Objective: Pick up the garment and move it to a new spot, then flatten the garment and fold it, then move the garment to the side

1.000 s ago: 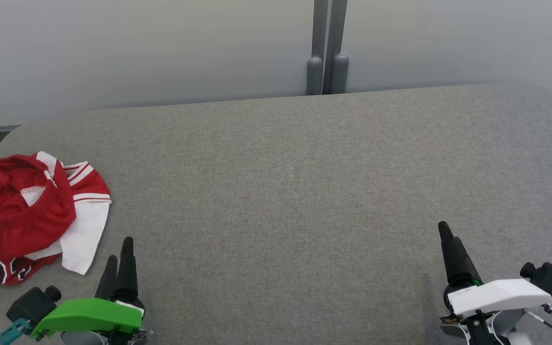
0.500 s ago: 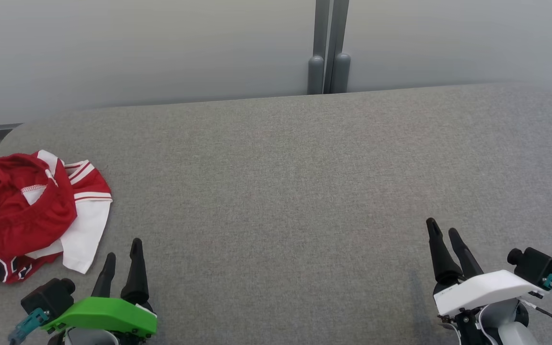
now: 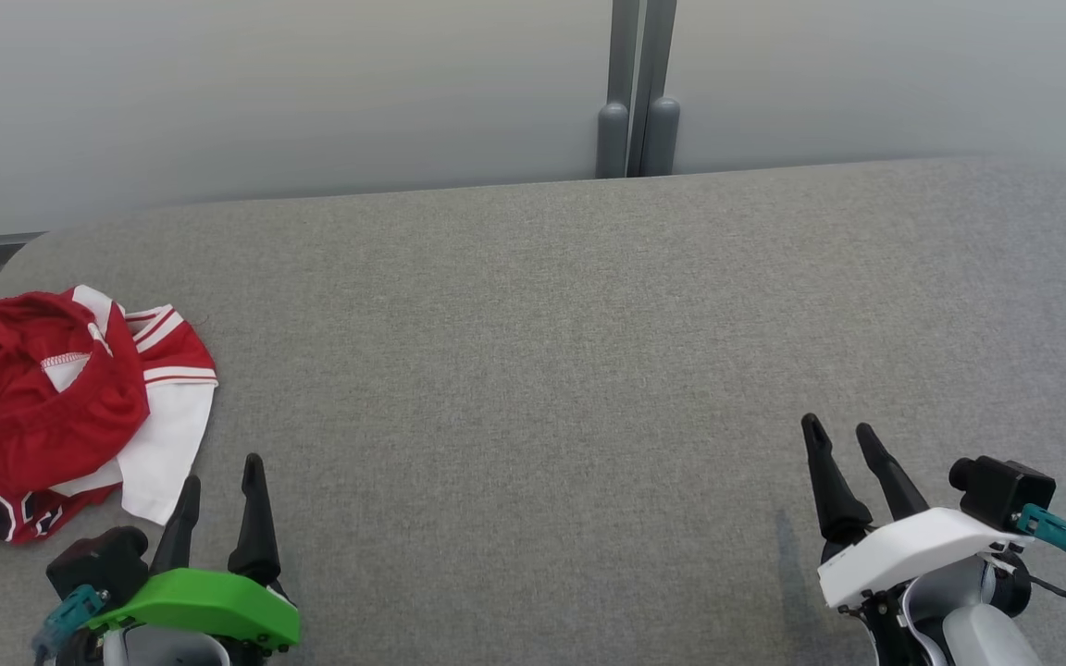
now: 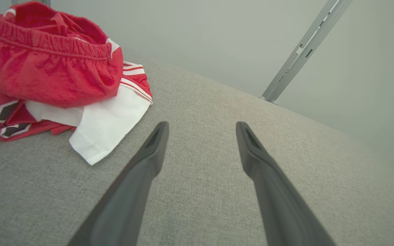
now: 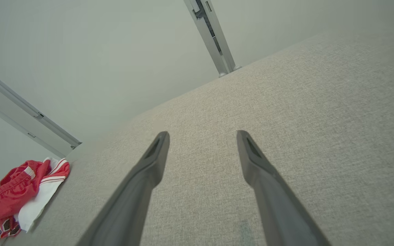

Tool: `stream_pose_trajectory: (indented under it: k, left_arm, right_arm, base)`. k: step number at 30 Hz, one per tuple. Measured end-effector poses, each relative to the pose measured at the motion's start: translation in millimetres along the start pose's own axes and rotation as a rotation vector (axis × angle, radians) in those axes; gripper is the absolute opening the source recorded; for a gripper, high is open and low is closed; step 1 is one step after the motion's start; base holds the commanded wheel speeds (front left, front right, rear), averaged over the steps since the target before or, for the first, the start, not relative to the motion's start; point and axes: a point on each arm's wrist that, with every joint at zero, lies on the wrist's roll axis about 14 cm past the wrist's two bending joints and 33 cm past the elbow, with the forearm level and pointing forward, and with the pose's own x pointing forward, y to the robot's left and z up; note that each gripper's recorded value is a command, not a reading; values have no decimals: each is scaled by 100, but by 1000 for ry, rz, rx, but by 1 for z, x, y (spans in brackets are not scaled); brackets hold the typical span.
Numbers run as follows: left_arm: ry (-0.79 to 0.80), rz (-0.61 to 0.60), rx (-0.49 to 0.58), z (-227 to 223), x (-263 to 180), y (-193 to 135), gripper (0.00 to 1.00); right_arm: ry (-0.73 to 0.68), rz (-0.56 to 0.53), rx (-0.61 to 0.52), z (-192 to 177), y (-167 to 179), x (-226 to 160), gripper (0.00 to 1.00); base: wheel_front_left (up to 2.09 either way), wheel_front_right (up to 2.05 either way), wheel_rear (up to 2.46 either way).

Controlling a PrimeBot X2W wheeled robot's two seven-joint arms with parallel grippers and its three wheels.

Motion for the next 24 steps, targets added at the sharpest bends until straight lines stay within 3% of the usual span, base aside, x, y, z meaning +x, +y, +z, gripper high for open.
stream_pose_trajectory:
  k: [24]
  left_arm:
    - [-27,-51,247,0,1,-6,100]
  right_arm:
    - [30,28,-202,-6,5,9,100]
  base:
    - [0,0,0]
